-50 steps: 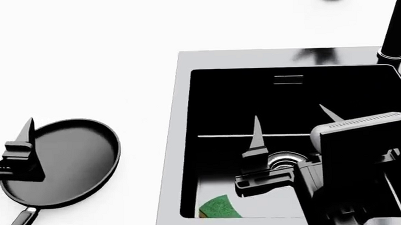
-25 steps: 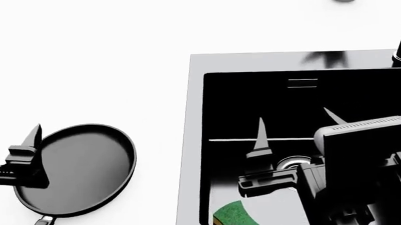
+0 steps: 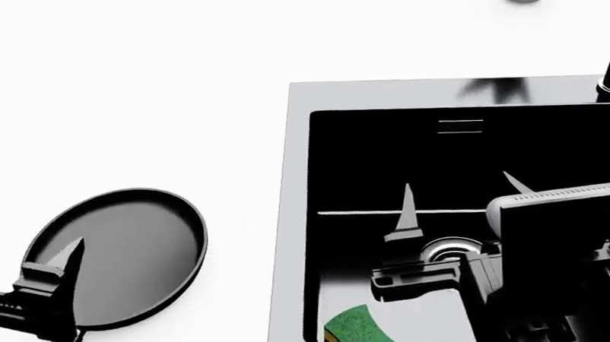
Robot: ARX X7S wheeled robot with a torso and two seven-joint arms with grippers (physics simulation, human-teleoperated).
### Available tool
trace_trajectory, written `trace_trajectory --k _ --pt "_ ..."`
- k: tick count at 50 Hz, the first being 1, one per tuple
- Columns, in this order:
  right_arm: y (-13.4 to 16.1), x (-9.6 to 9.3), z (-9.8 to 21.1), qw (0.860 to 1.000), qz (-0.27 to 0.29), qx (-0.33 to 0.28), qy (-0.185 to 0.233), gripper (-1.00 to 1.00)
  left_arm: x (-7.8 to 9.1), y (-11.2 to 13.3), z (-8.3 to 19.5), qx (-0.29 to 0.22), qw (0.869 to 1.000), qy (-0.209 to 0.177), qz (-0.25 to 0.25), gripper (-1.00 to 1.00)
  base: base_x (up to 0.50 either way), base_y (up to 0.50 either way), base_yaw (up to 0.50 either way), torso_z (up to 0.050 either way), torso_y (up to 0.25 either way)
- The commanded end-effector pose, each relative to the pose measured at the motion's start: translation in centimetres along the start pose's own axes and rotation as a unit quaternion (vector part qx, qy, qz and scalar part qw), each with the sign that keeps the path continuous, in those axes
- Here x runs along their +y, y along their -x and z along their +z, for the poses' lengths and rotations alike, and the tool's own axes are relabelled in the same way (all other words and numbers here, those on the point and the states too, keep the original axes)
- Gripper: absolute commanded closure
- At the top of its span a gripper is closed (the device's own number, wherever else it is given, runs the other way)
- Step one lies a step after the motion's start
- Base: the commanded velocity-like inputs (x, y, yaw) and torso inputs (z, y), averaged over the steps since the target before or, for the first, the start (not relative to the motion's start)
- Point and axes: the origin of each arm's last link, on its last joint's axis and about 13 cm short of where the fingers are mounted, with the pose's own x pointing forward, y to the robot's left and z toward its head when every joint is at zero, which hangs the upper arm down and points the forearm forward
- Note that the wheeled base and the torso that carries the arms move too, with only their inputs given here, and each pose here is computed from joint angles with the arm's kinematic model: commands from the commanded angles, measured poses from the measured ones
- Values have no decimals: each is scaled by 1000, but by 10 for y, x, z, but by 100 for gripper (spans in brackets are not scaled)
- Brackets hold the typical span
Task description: Pick the pan and sponge and place them into the sink. Then turn on the water.
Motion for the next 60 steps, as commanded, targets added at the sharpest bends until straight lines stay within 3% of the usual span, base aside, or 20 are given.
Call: trace_trajectory --k 1,10,26,30,31,35,40,45,48,52,55,56,60 --pt "2 -2 -1 1000 -12 2 -2 -100 -4 11 -8 25 999 -14 -15 -100 0 0 0 0 0" --pt "2 -3 -3 1000 -13 7 0 -100 -11 16 -24 49 999 5 0 -100 0 0 0 0 0" --pt "4 -4 -5 1000 -19 10 1 -100 -8 31 -31 71 997 23 -6 -100 0 0 0 0 0" --pt "4 -4 -5 1000 -20 12 1 -100 -10 33 -27 79 997 5 -10 -100 0 0 0 0 0" --pt "3 -4 -5 1000 -20 12 1 -100 -10 33 -23 88 996 28 -16 -100 0 0 0 0 0" --pt "2 -3 -7 1000 -18 14 0 -100 -13 34 -13 94 995 2 -21 -100 0 0 0 0 0" --pt "2 -4 -6 1000 -20 14 0 -100 -3 42 -2 114 993 -7 -23 -100 0 0 0 0 0" --pt "5 -5 -8 1000 -24 16 -1 -100 -5 36 -4 134 991 -23 -7 -100 0 0 0 0 0" --pt "7 -8 -3 1000 -29 10 -1 -100 -4 33 0 142 990 18 11 -100 0 0 0 0 0" --pt "8 -8 -6 999 -30 13 0 -100 0 30 -5 155 988 1 5 -100 0 0 0 0 0" --pt "9 -9 -5 999 -31 14 -1 -100 1 25 -2 178 983 32 -17 -100 0 0 0 0 0" --pt "10 -9 -4 999 -32 13 -1 -100 -1 19 -1 177 984 14 -17 -100 0 0 0 0 0" --pt "12 -10 -6 999 -36 16 -2 -100 0 13 -1 206 978 7 -24 -100 0 0 0 0 0"
